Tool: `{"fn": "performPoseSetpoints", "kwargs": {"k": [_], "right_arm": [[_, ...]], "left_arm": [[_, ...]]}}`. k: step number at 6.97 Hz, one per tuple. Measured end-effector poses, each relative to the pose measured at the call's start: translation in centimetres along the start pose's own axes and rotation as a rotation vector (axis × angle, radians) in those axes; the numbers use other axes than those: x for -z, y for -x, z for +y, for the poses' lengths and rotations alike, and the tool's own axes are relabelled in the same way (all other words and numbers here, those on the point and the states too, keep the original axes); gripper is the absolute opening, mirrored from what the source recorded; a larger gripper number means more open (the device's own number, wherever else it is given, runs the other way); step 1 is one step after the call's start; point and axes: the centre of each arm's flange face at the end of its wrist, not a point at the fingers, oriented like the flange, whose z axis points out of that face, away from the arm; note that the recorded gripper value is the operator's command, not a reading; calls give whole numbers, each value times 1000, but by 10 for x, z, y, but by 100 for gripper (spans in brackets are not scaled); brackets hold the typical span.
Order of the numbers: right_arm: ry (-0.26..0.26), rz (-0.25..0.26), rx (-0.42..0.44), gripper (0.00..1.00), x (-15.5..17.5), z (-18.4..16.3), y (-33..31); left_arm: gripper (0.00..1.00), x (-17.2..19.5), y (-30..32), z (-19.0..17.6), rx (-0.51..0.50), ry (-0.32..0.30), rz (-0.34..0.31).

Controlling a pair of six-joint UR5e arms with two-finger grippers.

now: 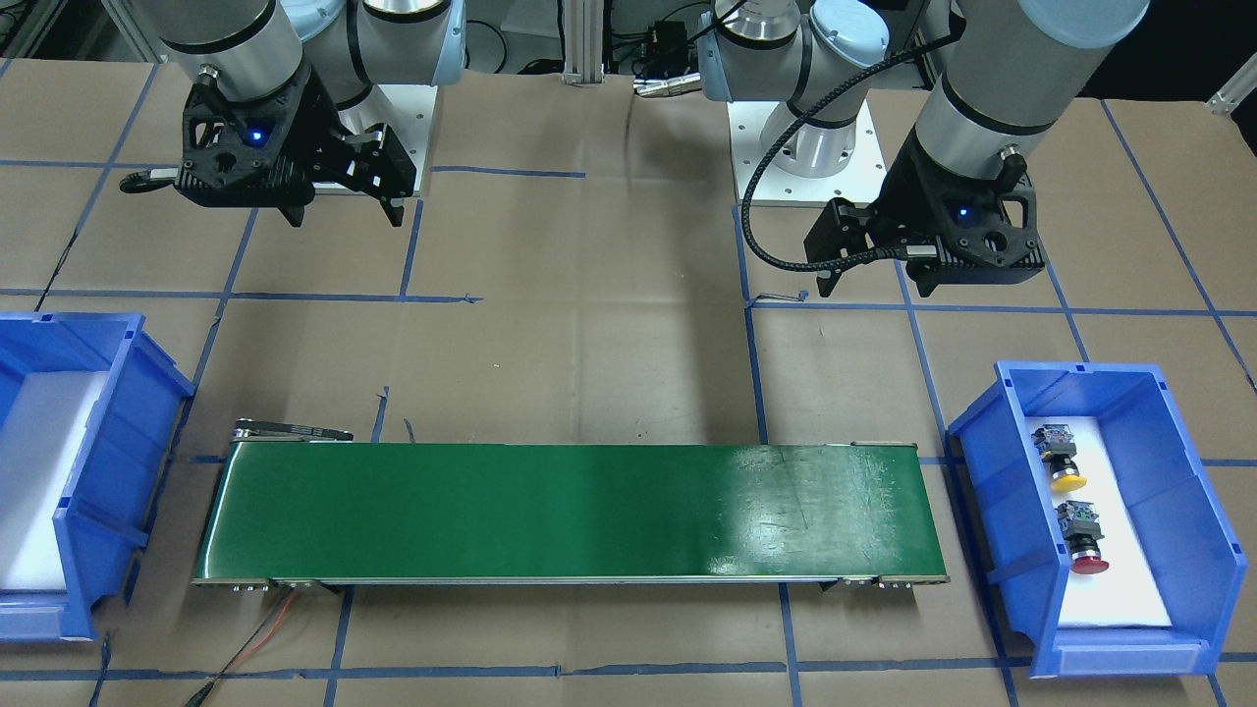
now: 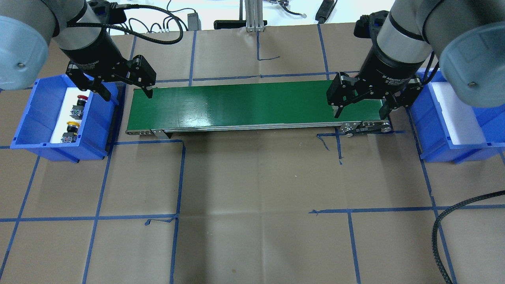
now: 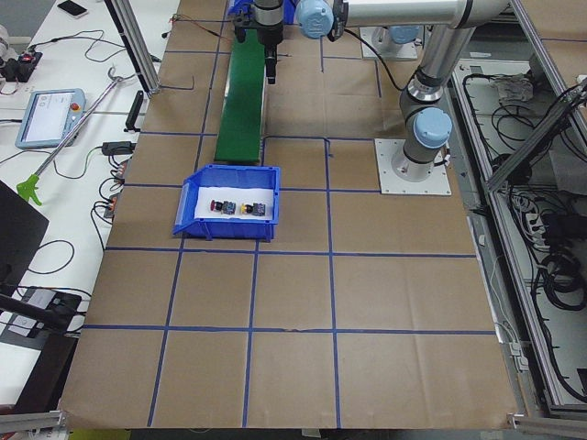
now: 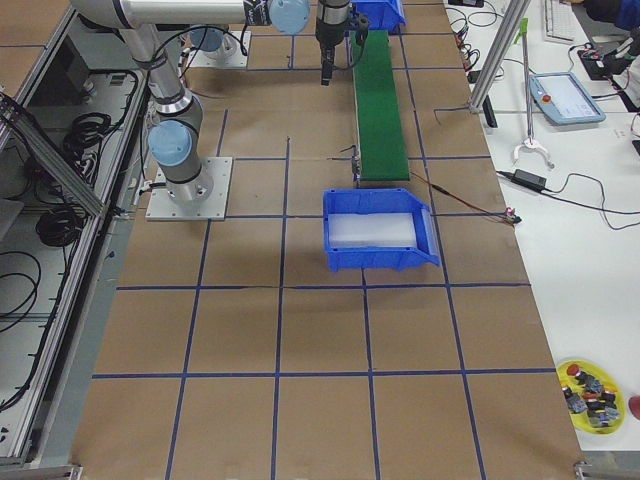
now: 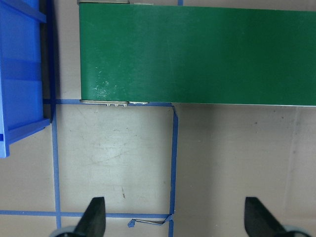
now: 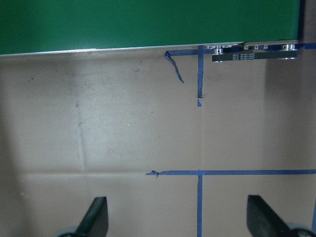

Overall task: Transport two buttons from left to right
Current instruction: 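Move the left gripper over the blue bin holding the buttons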

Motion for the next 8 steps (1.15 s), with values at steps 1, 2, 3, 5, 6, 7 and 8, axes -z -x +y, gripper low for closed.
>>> {"fn": "performPoseSetpoints", "kwargs": {"k": [1,2,3,5,6,7,8], "right_arm": [[-2,0,1,100,0,0,0],[-2,0,1,100,-1,-2,0],[-3,-2,-1,100,-1,-2,0],[11,-5,-6,100,-3,-2,-1],[16,-4,-6,100,-4,-2,-1],[21,-1,-5,100,-5,-2,-1],[25,2,-7,100,-6,-2,-2]], "left_arm": [[100,0,0,0,-1,1,0],[100,-1,0,0,-1,1,0],[100,-1,0,0,-2,2,0],[100,-3,2,-1,1,6,-2],[100,-4,3,-2,3,7,-3],[100,-4,5,-3,2,5,-4],[100,-2,10,-5,-2,0,-7]]}}
